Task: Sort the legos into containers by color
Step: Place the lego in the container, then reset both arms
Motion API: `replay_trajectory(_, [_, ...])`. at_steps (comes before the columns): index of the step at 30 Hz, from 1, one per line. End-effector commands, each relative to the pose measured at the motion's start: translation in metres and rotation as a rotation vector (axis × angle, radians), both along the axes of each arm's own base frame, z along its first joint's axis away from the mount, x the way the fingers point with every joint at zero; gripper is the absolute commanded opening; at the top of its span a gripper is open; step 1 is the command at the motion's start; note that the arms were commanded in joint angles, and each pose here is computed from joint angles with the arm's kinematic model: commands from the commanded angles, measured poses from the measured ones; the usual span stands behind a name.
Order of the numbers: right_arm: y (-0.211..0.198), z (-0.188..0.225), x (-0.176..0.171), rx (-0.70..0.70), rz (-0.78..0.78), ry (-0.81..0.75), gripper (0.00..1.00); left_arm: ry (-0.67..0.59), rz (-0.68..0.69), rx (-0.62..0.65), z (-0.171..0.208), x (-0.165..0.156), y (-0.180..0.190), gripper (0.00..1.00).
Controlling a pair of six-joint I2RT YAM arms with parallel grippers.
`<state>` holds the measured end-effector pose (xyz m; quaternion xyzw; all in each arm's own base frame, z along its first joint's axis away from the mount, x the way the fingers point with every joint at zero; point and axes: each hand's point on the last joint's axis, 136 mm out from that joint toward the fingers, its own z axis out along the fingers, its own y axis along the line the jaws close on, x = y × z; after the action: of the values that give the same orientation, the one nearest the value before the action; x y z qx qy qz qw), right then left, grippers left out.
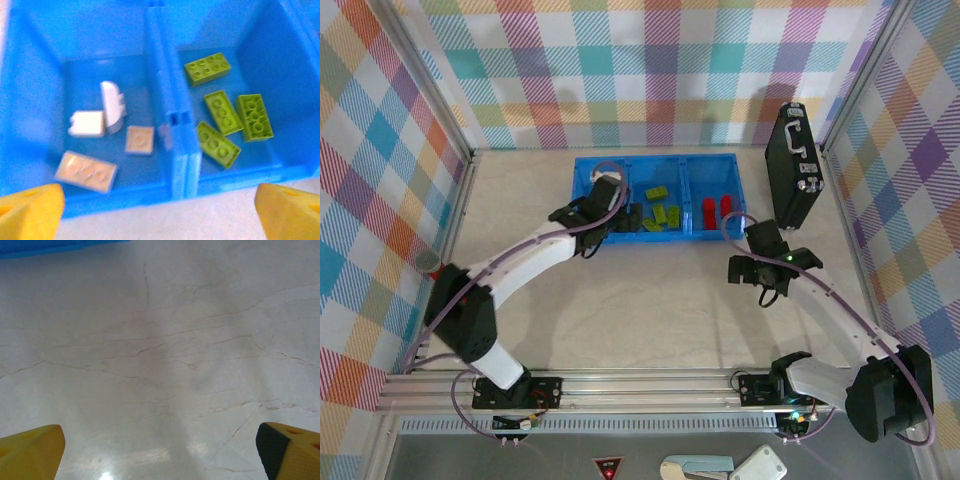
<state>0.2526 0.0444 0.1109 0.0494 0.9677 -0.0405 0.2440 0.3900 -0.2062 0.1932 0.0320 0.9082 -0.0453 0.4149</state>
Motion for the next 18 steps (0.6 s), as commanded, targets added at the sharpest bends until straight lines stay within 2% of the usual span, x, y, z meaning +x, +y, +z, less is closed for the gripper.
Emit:
replay_trajectory(1, [-0.011,0.007,0.017,-0.026,-0.04,-0.116,0.99,-0.036,0.099,0.058,0.008,-0.013,0.051,1.0])
replay_trajectory(8, [-0.033,0.005,0.034,-0.089,-0.111,-0.19,0.99,-0.015,0.292,0.103,-0.014,-0.05,0.143,1.0])
replay_trajectory(12, [-0.045,0.001,0.046,-0.127,-0.155,-0.213,0.99,-0.037,0.382,0.108,-0.032,-0.073,0.18,1.0])
replay_trajectory(18, [-0.068,-0.011,0.063,-0.207,-0.209,-0.232,0.99,-0.08,0.54,0.206,-0.048,-0.092,0.233,1.0])
